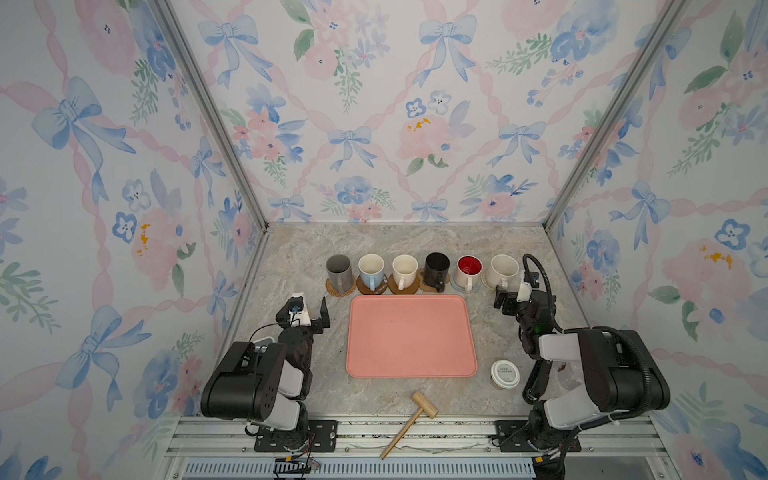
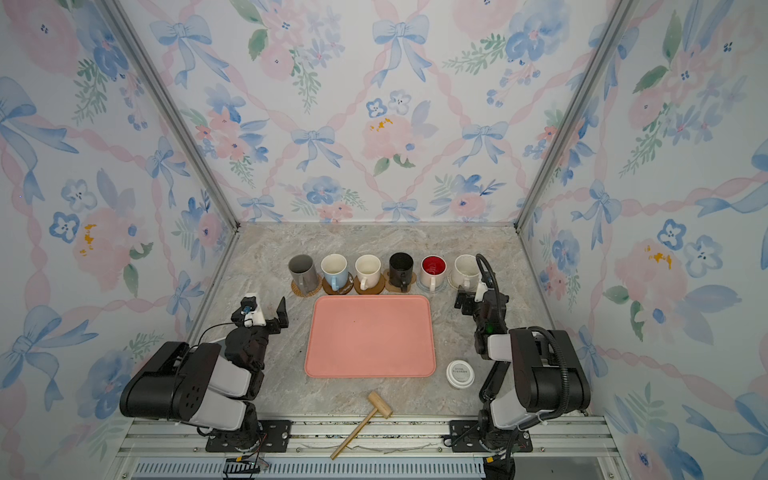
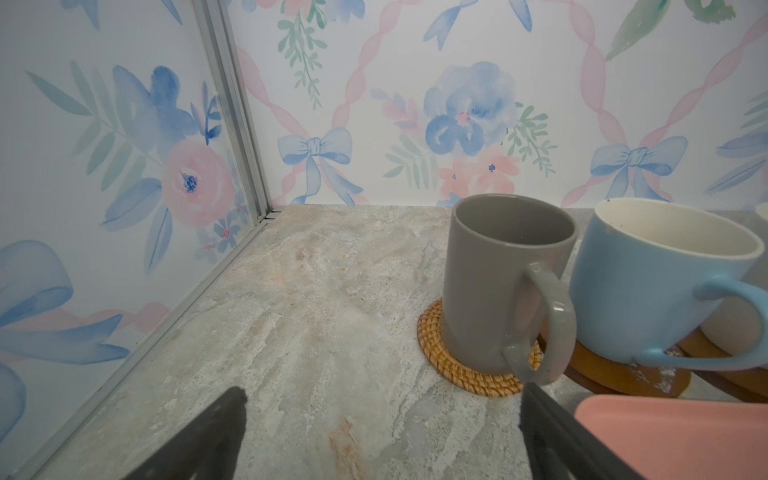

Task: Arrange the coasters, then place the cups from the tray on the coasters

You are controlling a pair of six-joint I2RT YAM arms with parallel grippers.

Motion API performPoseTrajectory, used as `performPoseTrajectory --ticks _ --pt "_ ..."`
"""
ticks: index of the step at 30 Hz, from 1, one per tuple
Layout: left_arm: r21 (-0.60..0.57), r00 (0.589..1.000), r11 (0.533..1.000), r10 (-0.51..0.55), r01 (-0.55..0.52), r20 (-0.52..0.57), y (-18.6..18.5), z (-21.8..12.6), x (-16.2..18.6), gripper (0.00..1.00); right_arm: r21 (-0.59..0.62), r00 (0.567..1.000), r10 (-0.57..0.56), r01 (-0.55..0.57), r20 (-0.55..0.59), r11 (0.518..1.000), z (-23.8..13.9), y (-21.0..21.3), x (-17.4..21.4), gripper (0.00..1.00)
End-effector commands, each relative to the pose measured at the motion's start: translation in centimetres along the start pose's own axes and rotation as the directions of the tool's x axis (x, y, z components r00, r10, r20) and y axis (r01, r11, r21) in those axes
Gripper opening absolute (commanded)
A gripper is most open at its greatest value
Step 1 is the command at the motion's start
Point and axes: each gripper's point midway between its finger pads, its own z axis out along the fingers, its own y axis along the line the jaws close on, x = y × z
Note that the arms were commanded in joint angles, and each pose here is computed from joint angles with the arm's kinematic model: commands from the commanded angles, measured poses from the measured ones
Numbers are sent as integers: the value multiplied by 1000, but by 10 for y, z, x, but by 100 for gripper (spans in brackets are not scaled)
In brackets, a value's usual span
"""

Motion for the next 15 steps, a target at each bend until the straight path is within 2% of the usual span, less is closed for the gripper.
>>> performPoseTrajectory --ticks 1,8,15 --pt "53 990 998 17 -25 137 -8 -1 -30 98 1 999 -18 18 41 1000 -1 2 -8 97" --pt "4 991 1000 3 -4 132 0 0 -30 98 21 999 -37 36 31 999 1 3 -8 97" --pt "-97 997 995 -29 35 67 16 15 -22 98 44 998 -65 64 24 997 1 6 -8 97"
